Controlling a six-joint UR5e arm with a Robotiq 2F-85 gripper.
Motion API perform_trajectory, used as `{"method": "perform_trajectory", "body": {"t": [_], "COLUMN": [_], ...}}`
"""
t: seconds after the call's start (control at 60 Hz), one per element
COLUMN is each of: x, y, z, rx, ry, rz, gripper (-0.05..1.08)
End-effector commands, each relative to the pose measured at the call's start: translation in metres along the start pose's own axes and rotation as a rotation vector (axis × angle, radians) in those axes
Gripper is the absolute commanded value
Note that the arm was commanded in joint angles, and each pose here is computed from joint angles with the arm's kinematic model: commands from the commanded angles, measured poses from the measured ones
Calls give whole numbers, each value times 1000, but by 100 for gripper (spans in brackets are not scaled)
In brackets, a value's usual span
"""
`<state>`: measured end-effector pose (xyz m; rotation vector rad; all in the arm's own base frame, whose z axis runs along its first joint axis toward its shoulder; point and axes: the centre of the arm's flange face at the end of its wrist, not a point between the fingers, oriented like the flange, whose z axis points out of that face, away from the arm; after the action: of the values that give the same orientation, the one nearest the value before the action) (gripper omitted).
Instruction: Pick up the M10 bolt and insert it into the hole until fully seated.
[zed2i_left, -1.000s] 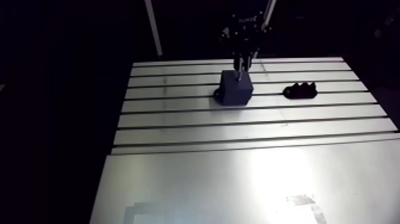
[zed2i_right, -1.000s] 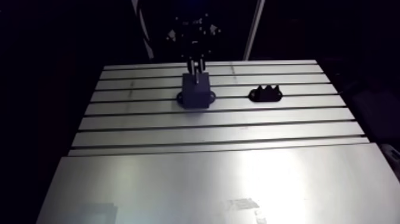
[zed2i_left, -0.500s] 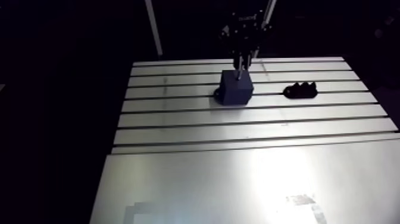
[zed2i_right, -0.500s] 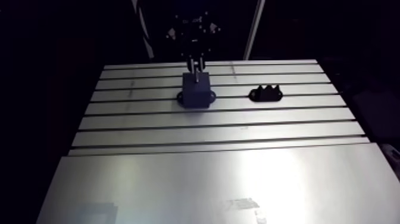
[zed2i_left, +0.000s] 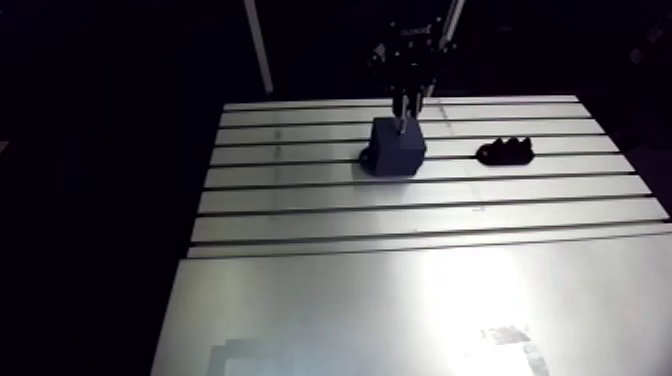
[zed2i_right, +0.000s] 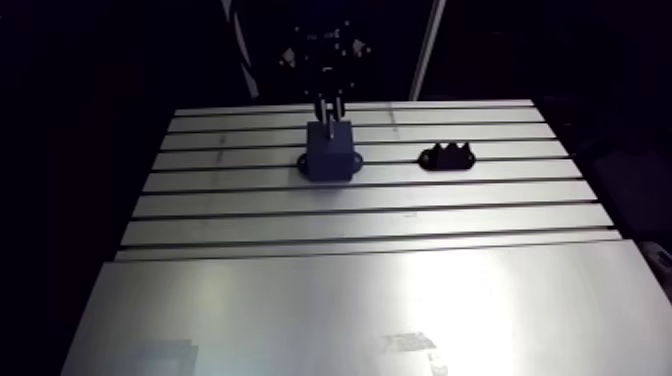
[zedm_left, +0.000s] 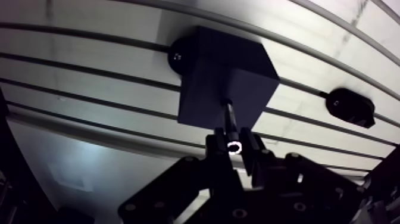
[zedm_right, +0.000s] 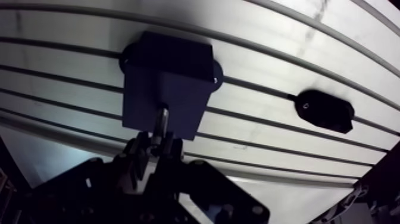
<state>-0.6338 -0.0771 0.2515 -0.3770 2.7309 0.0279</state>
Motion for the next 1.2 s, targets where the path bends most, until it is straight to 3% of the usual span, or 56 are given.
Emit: {"method": "perform_trajectory", "body": {"t": [0.017,1.2], "x": [0,3], "y": [0,-1], "z": [2,-1], "rx": [0,-2], "ry": [-4,3], "rz": [-1,-4], "gripper": [108,108]}}
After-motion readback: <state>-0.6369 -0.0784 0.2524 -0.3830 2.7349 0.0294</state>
